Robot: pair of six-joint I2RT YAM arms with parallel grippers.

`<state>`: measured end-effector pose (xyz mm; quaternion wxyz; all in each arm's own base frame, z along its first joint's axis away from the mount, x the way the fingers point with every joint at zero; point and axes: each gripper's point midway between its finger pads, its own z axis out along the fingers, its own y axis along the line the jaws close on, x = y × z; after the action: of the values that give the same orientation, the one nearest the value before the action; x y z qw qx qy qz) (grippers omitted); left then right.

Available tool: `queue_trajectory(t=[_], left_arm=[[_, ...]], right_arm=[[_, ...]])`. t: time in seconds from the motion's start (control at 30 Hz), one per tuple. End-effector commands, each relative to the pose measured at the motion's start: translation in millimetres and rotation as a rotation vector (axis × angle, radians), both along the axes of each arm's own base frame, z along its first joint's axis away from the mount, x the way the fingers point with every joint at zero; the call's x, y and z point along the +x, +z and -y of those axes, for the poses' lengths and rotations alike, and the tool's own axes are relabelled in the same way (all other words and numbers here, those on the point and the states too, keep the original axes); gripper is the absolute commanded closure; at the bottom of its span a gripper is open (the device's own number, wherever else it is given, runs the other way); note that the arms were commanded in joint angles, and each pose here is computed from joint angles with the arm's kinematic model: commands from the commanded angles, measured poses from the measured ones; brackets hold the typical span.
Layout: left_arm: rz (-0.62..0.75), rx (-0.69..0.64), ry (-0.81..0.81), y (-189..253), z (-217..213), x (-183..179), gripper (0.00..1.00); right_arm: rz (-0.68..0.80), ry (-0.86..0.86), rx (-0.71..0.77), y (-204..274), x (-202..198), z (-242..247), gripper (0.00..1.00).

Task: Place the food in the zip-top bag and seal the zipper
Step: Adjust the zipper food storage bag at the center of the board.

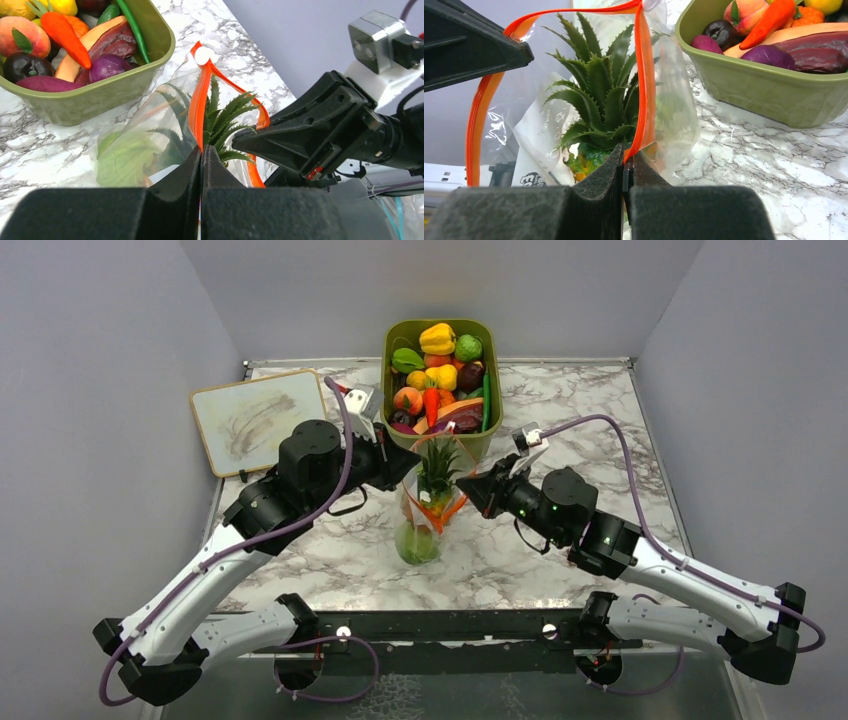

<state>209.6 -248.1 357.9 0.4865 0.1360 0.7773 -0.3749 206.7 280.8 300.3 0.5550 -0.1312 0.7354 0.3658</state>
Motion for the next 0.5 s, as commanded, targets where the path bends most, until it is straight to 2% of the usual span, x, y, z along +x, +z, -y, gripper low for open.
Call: queue_trajectory(t=[0.0,0.13,0.23,0.33,0.47], left_arm=[[0.100,-0.086,-0.050,20.1,1.0,-9.0,1.00],[0.066,-0.037,-0.037,-12.2,-3.7,-9.2,1.00],[0.074,0.022,0.013,-35.5,-14.6,-3.4,1.00],[0.091,0.086,0.036,-46.3,-21.9,1.0,1.00],[0.101,0.078,-0.008,-40.0,-16.7,-3.5,1.00]], right_arm=[[-0.030,0.036,0.069,5.3,-8.8,-3.6,0.99],[-0.090,0.089,0.130,-14.3,-18.8,-13.3,0.98],[-0.163,0.109,0.122,-49.7,-22.1,-21.8,0.98],[-0.192,0.169,0.121,-62.6,-28.5,-33.8,0.97],[-0.171,0.164,0.093,-51.0,-26.0,-32.8,0.78]])
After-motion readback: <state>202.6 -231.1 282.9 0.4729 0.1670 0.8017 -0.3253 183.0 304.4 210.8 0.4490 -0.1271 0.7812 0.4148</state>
